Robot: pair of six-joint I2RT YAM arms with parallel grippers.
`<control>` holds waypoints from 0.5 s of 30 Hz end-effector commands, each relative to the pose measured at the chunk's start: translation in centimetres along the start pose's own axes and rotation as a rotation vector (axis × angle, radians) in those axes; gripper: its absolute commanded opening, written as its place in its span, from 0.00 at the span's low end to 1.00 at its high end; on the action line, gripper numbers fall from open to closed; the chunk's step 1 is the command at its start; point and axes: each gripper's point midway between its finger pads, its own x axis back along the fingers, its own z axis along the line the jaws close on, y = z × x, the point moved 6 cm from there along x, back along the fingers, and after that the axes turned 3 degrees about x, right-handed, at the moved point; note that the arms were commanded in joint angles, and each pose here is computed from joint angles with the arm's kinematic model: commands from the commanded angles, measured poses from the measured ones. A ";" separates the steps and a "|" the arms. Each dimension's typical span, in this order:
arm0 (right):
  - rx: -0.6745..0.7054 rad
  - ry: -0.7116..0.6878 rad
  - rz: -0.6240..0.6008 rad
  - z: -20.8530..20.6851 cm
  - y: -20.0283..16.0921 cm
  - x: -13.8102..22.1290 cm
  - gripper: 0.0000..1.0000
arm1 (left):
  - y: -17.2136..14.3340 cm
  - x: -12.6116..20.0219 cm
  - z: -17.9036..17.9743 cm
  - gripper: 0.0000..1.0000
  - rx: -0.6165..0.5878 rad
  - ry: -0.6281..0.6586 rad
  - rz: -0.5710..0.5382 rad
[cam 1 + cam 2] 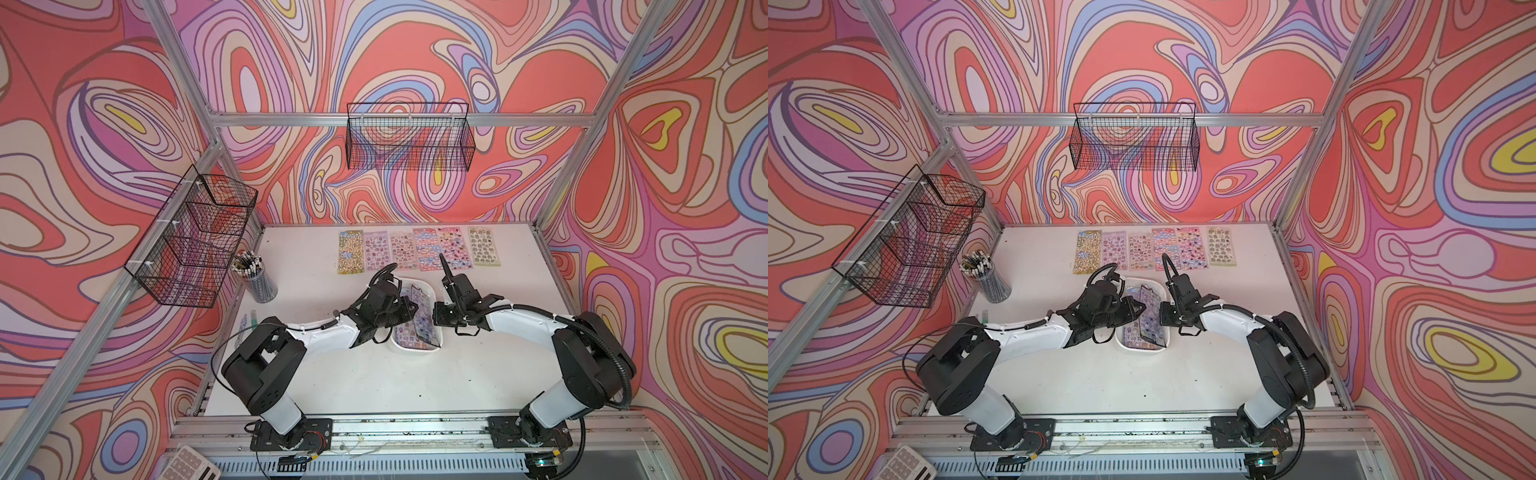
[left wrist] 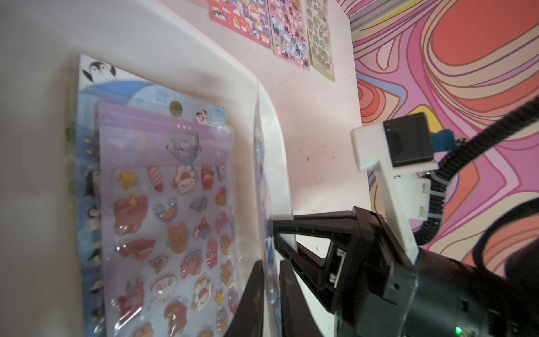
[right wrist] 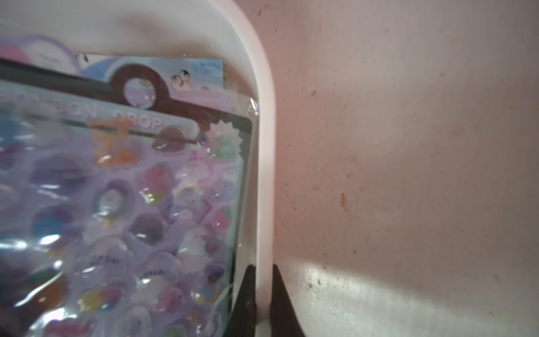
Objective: Take the stickers out of the storage box
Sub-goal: Pick up the sticker from the storage box.
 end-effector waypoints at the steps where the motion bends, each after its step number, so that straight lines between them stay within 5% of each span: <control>1: -0.001 -0.067 0.063 -1.4 -1.6 -0.5 0.00 | 1.7 2.0 -0.1 0.00 -0.083 0.088 -0.075; 15: -0.004 -0.029 0.047 -0.8 -1.2 0.0 0.00 | 2.7 3.2 -0.3 0.00 -0.070 0.053 -0.109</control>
